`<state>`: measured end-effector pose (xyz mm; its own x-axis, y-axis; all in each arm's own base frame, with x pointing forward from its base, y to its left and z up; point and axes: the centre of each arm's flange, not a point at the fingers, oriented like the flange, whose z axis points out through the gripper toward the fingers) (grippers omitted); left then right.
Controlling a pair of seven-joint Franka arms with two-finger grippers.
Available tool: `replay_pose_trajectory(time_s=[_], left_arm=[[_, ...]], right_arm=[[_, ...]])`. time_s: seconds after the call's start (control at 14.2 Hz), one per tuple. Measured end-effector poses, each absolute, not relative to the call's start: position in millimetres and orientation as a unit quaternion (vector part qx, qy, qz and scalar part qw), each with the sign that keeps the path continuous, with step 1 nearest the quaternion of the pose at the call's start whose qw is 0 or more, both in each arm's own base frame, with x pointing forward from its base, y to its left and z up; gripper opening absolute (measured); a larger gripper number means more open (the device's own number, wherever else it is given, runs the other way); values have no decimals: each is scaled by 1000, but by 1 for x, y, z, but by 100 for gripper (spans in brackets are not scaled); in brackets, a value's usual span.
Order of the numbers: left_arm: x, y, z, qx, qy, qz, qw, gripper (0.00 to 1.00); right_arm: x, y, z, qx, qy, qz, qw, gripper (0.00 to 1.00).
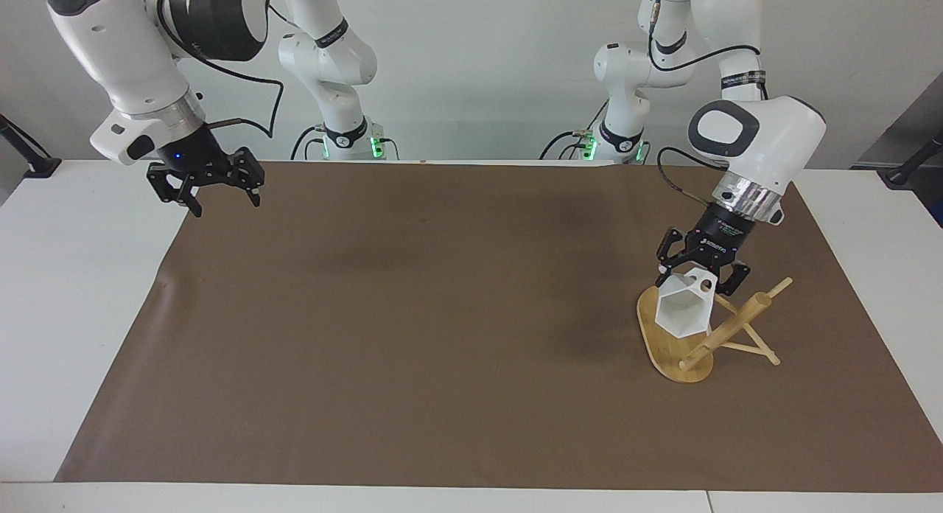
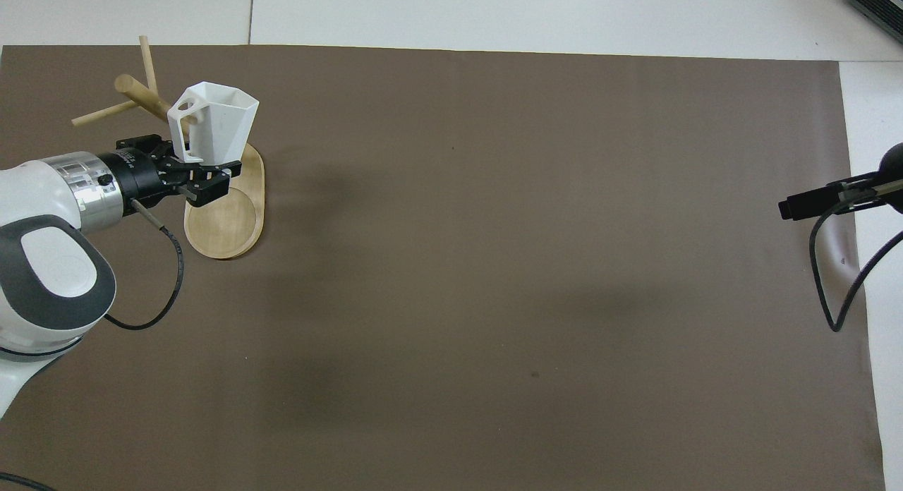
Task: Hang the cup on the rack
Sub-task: 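Lower the cup handle onto the peg with the left gripper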
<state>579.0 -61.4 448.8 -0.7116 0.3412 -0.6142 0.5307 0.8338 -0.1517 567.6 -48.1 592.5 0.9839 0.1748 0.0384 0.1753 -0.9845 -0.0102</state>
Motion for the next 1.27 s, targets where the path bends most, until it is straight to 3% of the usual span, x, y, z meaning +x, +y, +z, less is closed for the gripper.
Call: replay_pose_trajectory(time_s=[0.49, 1.13, 1.27], left_arm=[[582, -58, 446, 198, 919, -156, 302, 71], [582, -53, 439, 182, 922, -140, 312, 71], [582, -53, 439, 181, 921, -137, 316, 89]], right_arm=[[567, -49, 594, -1000, 21, -19, 5, 100], [566, -51, 596, -999, 32, -20, 5, 100], [566, -51, 597, -999, 32, -21, 5, 100]])
